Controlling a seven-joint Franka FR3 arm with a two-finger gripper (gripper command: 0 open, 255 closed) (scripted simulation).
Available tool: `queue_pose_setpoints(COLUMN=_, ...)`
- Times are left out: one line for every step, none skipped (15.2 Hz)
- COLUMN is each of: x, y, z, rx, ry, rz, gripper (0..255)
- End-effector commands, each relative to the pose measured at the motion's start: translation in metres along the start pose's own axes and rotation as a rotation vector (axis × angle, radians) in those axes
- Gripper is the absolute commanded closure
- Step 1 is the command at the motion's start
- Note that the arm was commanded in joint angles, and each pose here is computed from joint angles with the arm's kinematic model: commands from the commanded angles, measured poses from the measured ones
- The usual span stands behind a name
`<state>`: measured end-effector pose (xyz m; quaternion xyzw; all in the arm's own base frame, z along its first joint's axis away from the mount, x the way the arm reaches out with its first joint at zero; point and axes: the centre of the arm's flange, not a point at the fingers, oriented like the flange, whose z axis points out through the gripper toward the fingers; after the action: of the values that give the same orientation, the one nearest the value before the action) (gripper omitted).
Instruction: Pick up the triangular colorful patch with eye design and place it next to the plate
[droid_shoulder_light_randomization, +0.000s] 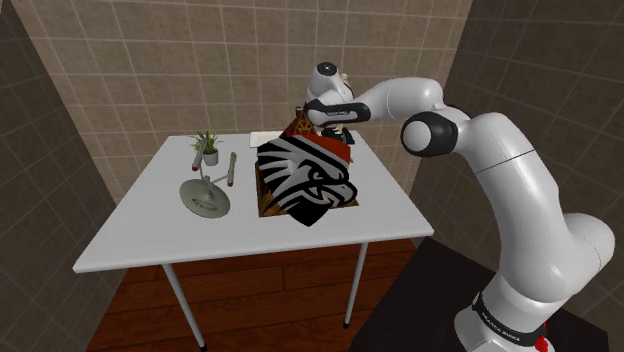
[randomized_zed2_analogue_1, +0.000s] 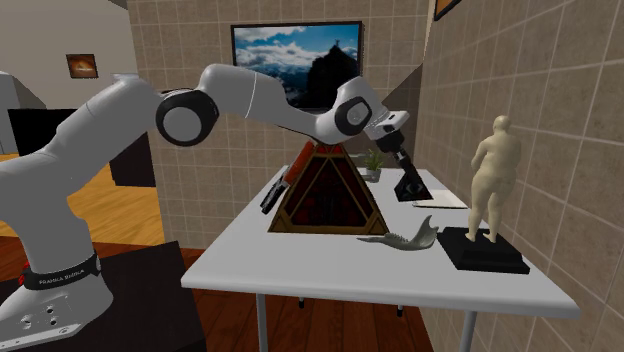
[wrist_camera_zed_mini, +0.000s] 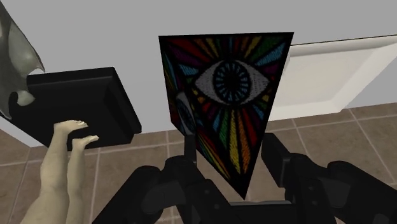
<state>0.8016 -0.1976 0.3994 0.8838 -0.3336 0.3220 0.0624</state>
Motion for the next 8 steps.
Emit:
queue_pose_setpoints(x=-0.042, y=-0.005, z=0.036, rx=-0.009, ry=-0.05, rz=-0.021, gripper=255)
queue_pose_setpoints(x=-0.045, y=-0.005, z=0.04, rx=-0.009, ry=-0.05, rz=-0.021, gripper=255)
queue_pose_setpoints(x=-0.049, y=-0.004, z=0.044, rx=-0.009, ry=-0.05, rz=-0.021, gripper=255)
queue_pose_setpoints(x=-0.052, y=-0.004, z=0.048, rx=-0.009, ry=-0.05, rz=-0.021, gripper=255)
queue_pose_setpoints(x=-0.056, y=-0.003, z=0.054, rx=-0.009, ry=-0.05, rz=-0.021, gripper=255)
queue_pose_setpoints(x=-0.056, y=-0.003, z=0.054, rx=-0.009, ry=-0.05, rz=-0.021, gripper=255)
queue_pose_setpoints(x=-0.056, y=-0.003, z=0.054, rx=-0.009, ry=-0.05, rz=-0.021, gripper=255)
queue_pose_setpoints(x=-0.056, y=-0.003, z=0.054, rx=-0.009, ry=-0.05, rz=-0.021, gripper=255)
